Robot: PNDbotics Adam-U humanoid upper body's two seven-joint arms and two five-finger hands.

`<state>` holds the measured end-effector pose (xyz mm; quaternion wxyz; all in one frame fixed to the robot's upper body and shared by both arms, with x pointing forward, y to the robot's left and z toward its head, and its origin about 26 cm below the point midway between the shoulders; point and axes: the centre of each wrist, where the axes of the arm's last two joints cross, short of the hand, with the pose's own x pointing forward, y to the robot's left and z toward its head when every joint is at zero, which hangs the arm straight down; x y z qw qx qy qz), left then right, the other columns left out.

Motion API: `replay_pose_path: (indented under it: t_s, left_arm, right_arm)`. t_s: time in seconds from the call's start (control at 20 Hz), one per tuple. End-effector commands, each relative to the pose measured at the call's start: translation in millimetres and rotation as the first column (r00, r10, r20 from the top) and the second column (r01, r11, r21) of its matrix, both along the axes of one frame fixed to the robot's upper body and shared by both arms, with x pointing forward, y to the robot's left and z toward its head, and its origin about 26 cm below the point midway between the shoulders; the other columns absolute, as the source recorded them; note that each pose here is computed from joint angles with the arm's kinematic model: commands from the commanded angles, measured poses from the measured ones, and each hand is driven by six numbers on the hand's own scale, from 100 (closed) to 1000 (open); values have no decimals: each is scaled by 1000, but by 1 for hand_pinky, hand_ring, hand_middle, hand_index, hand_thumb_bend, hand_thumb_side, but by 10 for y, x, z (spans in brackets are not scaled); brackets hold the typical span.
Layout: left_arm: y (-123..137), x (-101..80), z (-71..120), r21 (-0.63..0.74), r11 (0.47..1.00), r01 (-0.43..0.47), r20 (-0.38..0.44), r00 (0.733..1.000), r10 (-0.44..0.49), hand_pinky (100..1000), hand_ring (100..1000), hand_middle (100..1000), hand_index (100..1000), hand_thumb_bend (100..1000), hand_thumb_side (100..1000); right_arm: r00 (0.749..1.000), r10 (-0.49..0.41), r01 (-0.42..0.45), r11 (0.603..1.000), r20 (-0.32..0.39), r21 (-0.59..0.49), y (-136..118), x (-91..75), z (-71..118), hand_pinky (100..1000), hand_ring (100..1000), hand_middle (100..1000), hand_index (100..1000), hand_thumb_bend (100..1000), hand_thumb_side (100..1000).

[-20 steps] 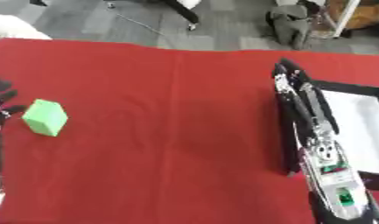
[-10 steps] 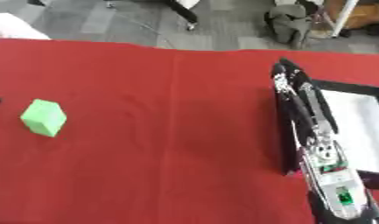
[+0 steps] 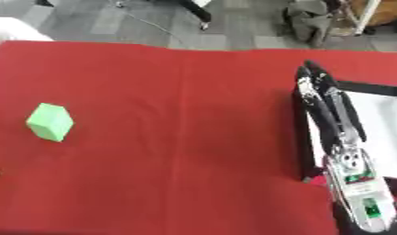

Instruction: Pick up the objects with one hand, pass them to the other hand, and then place them into the box on the other side of the table.

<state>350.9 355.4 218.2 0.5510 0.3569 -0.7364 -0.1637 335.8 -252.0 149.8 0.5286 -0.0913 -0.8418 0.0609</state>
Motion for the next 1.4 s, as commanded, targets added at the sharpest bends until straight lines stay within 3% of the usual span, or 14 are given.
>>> replay_pose_path:
  t_s: [0.05, 0.1, 0.15, 0.2, 0.5, 0.75, 0.85, 1.25, 1.4]
  left_arm:
    - [256, 53, 252, 102, 995, 4, -124, 992, 9, 801, 885, 823, 919, 260, 741]
    - [323, 88, 286, 121, 993, 7, -169, 986, 14, 806, 887, 825, 919, 265, 727]
    - [375, 115, 304, 135, 991, 10, -205, 979, 18, 817, 893, 828, 920, 100, 700]
    - [443, 146, 333, 160, 987, 11, -248, 968, 30, 828, 898, 831, 920, 310, 673]
    - [784, 333, 471, 239, 971, 23, -453, 887, 90, 874, 928, 851, 927, 415, 587]
    - [938, 433, 584, 259, 963, 69, -580, 809, 98, 908, 946, 849, 912, 575, 421]
    - [976, 465, 619, 268, 959, 87, -625, 773, 104, 919, 946, 831, 900, 590, 386]
    - [1068, 531, 702, 393, 918, 50, -690, 676, 258, 978, 958, 829, 887, 557, 258]
    - [1076, 550, 716, 444, 895, 25, -685, 653, 322, 989, 962, 836, 892, 553, 199]
  right_arm:
    - [1000, -8, 9, 1000, 28, -28, -53, -17, 87, 889, 1000, 890, 939, 100, 760]
    - [1000, -8, 9, 1000, 27, -30, -55, -17, 86, 889, 1000, 890, 939, 100, 760]
    - [1000, -8, 9, 999, 26, -32, -56, -17, 86, 889, 1000, 890, 940, 100, 761]
    - [1000, -8, 9, 999, 26, -34, -58, -17, 88, 890, 1000, 890, 939, 100, 762]
    - [1000, 2, -1, 999, 24, -32, -80, -17, 109, 889, 1000, 887, 939, 100, 767]
    - [999, 6, -5, 999, 38, -45, -89, 2, 172, 889, 1000, 885, 938, 100, 763]
    - [999, 9, -7, 999, 43, -50, -86, 9, 194, 889, 1000, 885, 938, 100, 762]
    - [999, 6, -3, 998, 50, -63, -101, 23, 235, 889, 1000, 882, 936, 100, 763]
    - [999, 7, -3, 998, 51, -69, -103, 26, 243, 889, 1000, 882, 936, 100, 764]
